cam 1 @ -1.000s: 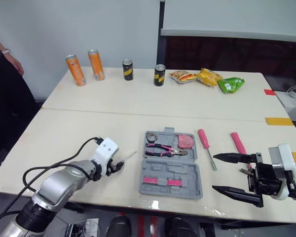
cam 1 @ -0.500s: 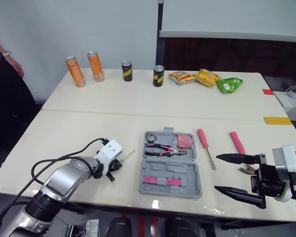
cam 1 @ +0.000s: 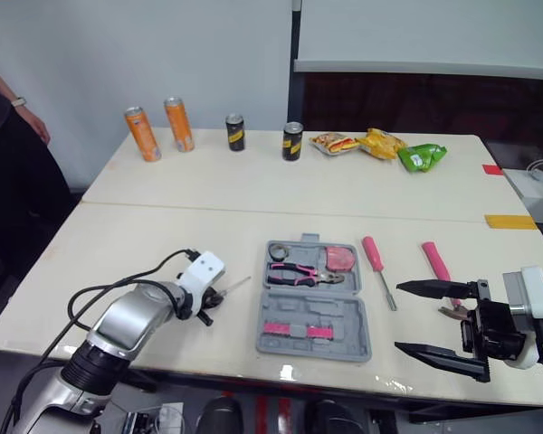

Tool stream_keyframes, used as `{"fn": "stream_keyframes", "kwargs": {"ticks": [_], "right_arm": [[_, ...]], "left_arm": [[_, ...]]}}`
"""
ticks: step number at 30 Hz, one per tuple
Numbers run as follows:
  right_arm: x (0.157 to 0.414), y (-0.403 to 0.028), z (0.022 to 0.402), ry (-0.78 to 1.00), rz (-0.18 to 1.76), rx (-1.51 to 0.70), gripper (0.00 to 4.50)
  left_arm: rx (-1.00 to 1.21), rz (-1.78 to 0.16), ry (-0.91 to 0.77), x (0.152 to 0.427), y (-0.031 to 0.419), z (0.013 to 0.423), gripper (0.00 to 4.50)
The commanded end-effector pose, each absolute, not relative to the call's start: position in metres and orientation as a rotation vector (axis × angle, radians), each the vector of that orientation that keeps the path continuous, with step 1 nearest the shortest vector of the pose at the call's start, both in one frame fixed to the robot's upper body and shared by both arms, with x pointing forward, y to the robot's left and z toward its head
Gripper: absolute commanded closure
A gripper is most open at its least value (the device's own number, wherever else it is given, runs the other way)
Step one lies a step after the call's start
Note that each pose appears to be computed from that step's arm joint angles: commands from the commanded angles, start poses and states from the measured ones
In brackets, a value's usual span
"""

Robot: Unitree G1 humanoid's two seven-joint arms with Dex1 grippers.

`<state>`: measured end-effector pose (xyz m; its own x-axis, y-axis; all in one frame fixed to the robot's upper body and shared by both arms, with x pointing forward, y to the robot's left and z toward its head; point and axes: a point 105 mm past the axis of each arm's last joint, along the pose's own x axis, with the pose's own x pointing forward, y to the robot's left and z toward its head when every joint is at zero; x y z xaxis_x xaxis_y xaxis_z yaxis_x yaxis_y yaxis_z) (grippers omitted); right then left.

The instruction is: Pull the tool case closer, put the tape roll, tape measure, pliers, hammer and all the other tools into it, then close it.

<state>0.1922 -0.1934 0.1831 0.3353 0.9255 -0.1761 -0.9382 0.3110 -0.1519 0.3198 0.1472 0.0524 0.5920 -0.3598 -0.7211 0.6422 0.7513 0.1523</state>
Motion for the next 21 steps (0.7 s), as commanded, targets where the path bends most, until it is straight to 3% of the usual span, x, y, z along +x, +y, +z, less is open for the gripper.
{"fn": "stream_keyframes", "kwargs": {"ticks": [1,11,15,21], "right_arm": [[0.191,-0.192,0.187,0.029,1.235,-0.264,0.00],[0.191,-0.191,0.185,0.019,1.234,-0.263,0.00],[0.192,-0.191,0.184,0.014,1.237,-0.259,0.00],[0.194,-0.191,0.182,0.007,1.234,-0.258,0.00]], "left_arm": [[0.462,-0.612,0.717,0.324,0.148,0.056,3.41],[0.483,-0.638,0.716,0.329,0.149,0.053,3.41],[0.498,-0.660,0.722,0.326,0.151,0.048,4.48],[0.499,-0.664,0.713,0.323,0.154,0.048,4.50]]}}
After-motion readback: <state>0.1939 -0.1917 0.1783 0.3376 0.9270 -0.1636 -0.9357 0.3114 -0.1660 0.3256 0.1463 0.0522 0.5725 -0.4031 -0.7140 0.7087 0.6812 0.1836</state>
